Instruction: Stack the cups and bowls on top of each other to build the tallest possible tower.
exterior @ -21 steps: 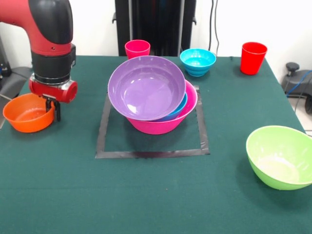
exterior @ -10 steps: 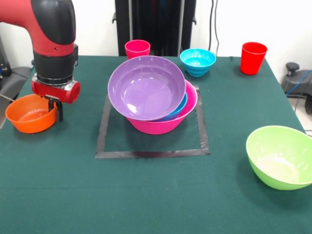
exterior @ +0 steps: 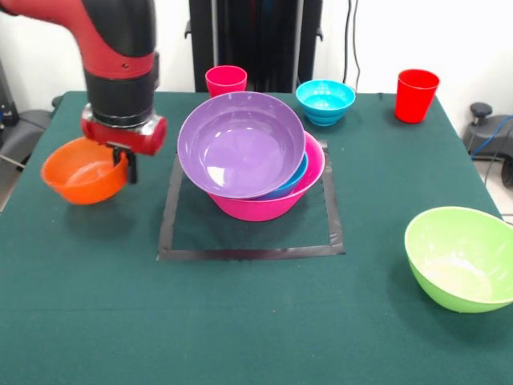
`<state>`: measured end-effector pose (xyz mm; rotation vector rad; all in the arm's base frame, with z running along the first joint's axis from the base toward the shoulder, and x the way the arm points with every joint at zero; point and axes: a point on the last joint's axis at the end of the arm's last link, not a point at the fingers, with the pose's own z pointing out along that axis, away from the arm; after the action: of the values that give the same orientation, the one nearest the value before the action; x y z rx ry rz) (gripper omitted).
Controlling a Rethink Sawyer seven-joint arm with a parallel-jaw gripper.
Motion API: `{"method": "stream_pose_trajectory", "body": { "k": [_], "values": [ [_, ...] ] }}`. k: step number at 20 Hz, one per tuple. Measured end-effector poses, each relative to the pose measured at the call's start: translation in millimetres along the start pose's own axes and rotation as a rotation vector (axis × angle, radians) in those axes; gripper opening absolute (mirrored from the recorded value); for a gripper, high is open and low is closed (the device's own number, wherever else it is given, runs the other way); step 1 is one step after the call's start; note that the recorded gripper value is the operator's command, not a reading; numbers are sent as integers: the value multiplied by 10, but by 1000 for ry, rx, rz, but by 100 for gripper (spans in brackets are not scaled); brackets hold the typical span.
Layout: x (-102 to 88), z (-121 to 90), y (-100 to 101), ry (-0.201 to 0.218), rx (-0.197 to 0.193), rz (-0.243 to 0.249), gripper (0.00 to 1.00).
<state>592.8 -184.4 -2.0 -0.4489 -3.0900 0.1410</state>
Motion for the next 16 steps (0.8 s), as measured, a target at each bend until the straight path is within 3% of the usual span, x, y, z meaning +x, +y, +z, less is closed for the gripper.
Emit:
{"method": "stream_pose_trajectory", "body": {
  "k": [6, 8, 11, 16],
  "values": [
    [-257, -487, 385, 117, 34, -30, 0],
    [-318, -569, 430, 129, 39, -33, 0],
    [-557, -849, 532, 153, 54, -35, 0],
    [-914, -1190, 535, 143, 77, -30, 0]
  ]
}}
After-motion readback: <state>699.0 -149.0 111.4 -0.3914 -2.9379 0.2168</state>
